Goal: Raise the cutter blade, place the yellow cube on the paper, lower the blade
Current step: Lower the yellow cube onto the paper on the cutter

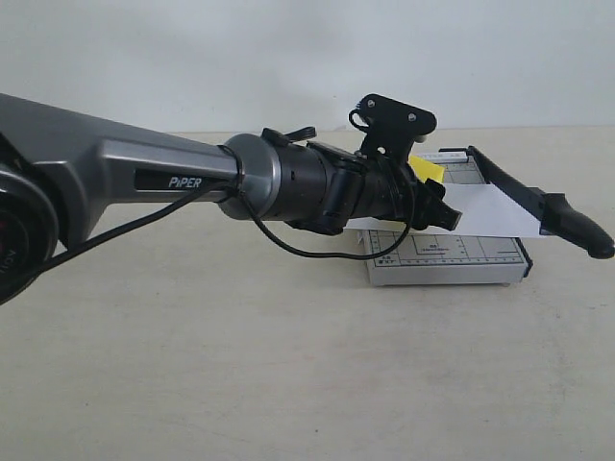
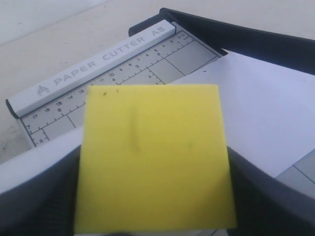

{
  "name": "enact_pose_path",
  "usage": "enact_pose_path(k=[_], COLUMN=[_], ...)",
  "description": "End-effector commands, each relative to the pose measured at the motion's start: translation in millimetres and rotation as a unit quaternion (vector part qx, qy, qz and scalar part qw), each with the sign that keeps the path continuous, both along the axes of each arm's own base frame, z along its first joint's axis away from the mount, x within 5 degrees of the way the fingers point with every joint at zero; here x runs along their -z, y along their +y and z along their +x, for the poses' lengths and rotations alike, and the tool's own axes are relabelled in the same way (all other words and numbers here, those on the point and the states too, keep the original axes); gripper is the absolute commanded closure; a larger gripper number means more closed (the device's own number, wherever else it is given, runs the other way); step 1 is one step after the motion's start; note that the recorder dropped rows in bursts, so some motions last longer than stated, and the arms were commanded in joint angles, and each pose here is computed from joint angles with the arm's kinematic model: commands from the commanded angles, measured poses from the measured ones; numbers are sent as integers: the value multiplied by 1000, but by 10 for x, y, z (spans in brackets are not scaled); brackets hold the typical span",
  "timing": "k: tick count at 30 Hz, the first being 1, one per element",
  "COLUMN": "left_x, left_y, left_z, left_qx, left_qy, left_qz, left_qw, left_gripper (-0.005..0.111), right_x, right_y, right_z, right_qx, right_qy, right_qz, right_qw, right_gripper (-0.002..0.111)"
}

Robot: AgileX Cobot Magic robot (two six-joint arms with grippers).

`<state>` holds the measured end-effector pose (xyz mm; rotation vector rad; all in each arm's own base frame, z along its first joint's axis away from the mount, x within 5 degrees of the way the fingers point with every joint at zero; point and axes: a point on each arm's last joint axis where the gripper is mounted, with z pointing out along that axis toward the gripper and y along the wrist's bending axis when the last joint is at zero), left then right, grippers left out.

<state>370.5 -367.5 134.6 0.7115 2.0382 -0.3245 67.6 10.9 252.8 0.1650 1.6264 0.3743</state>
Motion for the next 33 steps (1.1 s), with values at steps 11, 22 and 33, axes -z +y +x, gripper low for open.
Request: enact_pose_path(k=[11,22,33], left_x=[-220,-252,-181], left_y=[-8,-9,-9], left_z=[23,21,25], left_qx=[-1,0,-4], left_qy=[-19,-20,-13], left_qz=[-17,-19,-17], left_qw=[1000,1000,1000], left_gripper=[46,46,46], right_x=[1,1,1], right_y=[-2,-1,-1], right_z=[-5,-5,-5], right_qx=[1,1,1], right_qy=[-2,-2,-2], right_qz=[4,8,8], right_qw=[1000,1000,1000], right_gripper=[108,108,108])
